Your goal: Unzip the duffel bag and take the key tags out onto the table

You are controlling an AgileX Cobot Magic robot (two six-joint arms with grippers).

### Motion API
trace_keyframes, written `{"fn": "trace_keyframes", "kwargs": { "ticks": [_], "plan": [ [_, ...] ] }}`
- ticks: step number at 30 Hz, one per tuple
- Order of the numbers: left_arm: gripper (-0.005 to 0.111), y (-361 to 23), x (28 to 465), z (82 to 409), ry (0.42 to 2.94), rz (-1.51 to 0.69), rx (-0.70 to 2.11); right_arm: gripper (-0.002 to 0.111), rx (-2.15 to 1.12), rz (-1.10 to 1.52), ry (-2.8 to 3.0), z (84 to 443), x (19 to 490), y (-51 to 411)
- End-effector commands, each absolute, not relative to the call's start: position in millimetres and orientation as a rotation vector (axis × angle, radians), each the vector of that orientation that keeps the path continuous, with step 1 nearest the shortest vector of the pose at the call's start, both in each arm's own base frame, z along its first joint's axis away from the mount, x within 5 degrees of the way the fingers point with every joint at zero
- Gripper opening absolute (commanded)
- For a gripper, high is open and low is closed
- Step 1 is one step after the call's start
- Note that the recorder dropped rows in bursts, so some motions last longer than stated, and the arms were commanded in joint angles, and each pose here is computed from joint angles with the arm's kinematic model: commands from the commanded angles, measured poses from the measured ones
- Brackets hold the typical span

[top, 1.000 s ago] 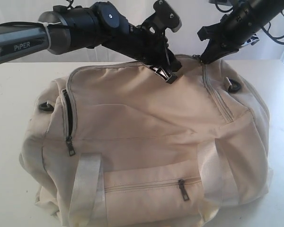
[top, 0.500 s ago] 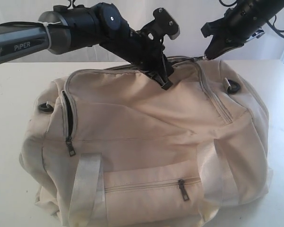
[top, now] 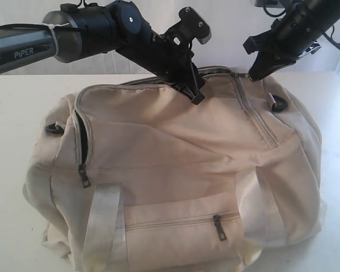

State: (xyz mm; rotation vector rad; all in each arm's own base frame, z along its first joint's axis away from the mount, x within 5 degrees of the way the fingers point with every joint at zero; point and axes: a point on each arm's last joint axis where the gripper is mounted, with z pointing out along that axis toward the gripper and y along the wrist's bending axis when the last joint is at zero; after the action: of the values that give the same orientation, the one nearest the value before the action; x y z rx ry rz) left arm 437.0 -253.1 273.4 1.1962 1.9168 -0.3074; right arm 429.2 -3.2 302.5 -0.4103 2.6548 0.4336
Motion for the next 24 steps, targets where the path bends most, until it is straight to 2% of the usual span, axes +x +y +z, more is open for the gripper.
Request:
{"fn": "trace_keyframes", "kwargs": {
  "ticks": [1, 19, 24],
  "plan": [
    [0.000, -248, 435, 283, 1.918, -0.304, 1.189, 0.000, -0.409, 0.399, 2.656, 310, 420, -8],
    [0.000, -243, 432, 292, 1.958, -0.342, 1.137, 0.000, -0.403, 0.419, 2.692, 313, 389, -5],
    [0.000, -241, 429, 304, 1.933, -0.340, 1.124, 0.000, -0.403, 0.417, 2.689, 320, 373, -3]
  ]
}}
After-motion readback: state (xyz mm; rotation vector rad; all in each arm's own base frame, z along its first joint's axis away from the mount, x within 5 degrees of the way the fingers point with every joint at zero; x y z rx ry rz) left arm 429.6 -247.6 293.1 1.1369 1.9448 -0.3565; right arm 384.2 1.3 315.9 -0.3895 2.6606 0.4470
